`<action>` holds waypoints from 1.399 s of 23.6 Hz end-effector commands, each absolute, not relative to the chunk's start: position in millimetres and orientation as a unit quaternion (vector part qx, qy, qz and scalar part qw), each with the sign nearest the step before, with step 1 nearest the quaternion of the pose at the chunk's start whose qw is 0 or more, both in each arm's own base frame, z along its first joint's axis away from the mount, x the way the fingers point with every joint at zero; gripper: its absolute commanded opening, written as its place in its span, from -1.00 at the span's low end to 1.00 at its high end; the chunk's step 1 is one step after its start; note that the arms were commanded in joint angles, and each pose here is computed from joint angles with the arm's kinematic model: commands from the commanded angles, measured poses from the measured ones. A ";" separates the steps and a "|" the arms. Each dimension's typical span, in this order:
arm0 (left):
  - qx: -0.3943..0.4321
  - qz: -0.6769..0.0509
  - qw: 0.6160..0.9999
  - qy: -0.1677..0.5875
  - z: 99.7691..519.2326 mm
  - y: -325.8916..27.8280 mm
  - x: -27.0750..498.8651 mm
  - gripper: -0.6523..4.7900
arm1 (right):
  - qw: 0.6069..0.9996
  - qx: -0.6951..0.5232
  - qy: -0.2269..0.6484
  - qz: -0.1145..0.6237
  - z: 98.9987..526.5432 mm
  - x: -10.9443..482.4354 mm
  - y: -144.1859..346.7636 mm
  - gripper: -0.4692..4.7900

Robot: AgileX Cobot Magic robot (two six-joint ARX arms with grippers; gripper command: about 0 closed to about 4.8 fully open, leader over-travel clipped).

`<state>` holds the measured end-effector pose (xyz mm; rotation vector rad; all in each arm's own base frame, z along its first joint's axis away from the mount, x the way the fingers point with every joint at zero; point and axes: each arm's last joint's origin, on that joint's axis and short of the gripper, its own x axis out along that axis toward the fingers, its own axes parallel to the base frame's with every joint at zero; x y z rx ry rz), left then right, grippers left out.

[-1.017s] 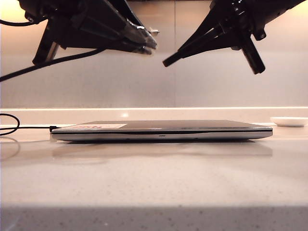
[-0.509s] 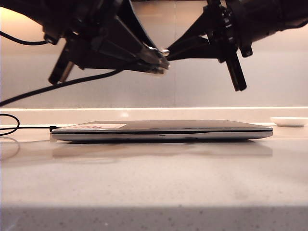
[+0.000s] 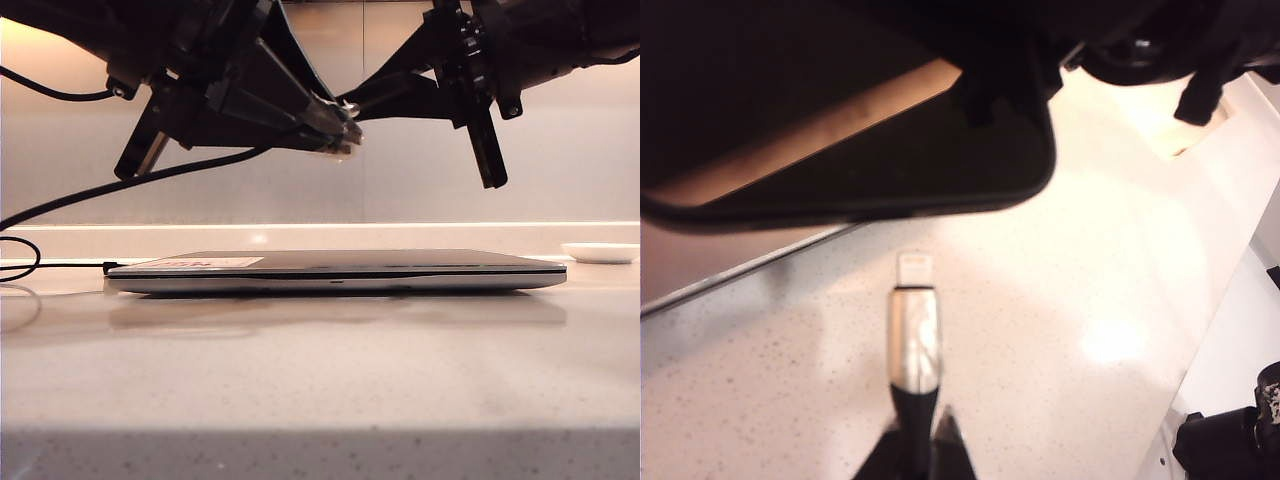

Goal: Pick up the charging cable and the phone, plug the charging cable into the charging port on the phone, and finally place them back on the table.

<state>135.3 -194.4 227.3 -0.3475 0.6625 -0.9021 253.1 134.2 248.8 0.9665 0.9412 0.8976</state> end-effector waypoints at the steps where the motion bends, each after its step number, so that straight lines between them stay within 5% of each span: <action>1: -0.168 -0.430 0.833 0.306 229.5 -194.6 135.3 -0.78 | 0.687 0.429 0.404 0.425 256.6 253.0 134.9 -0.84; 33: -0.168 -0.429 0.833 0.306 229.6 -194.6 135.4 -0.78 | 0.689 0.405 0.419 0.431 251.5 251.5 132.5 -0.84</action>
